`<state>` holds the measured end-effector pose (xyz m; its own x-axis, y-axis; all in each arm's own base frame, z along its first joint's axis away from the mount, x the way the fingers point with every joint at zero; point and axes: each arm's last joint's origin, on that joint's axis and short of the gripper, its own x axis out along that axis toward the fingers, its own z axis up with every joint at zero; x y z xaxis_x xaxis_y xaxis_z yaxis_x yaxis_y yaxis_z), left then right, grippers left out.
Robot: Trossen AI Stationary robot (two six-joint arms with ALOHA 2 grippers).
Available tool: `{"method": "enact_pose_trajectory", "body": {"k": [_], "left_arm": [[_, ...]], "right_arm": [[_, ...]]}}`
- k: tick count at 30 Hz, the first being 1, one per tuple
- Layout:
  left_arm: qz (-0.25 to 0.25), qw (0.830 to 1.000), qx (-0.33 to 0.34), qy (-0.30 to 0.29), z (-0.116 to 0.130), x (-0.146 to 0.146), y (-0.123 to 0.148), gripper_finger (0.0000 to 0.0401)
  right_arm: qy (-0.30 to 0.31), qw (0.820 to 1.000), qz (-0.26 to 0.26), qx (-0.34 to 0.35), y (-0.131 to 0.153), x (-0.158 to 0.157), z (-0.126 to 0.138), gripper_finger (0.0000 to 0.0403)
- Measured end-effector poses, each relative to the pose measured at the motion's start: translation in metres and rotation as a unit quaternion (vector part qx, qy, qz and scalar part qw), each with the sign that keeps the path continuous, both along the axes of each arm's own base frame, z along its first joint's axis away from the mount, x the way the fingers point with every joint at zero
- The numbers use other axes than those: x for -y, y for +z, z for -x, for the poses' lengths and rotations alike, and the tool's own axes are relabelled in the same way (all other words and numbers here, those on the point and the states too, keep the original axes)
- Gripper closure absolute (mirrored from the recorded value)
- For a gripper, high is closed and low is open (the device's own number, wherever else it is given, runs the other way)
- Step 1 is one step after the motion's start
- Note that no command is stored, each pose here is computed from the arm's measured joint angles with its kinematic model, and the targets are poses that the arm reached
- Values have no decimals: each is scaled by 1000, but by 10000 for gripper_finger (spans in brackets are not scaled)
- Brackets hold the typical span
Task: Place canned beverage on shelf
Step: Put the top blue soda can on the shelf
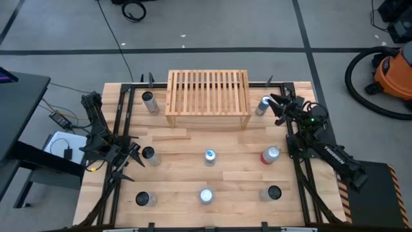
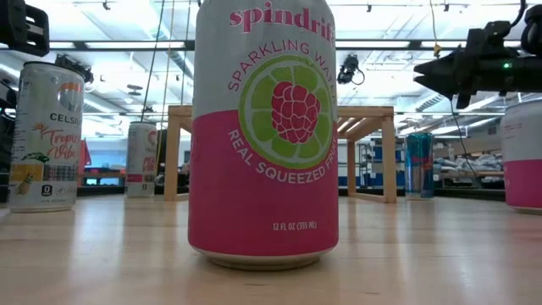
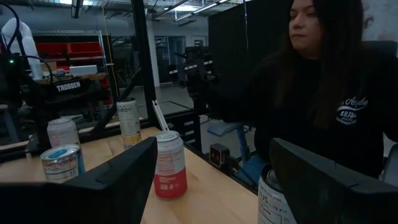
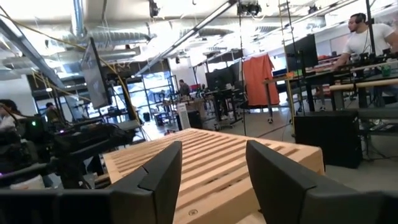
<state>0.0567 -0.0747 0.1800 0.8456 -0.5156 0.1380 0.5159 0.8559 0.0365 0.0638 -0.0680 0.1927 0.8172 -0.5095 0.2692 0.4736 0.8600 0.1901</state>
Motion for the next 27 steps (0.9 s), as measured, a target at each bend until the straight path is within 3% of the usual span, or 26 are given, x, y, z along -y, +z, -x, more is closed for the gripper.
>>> {"method": "enact_pose_trajectory", "body": {"k": [17, 27], "left_arm": [[33, 999, -20, -6, 0, 0, 0, 87], [33, 999, -20, -6, 0, 0, 0, 87]], "right_arm": [[41, 999, -21, 17, 1, -2, -1, 214], [49, 999, -4, 5, 1, -3, -1, 173]]}}
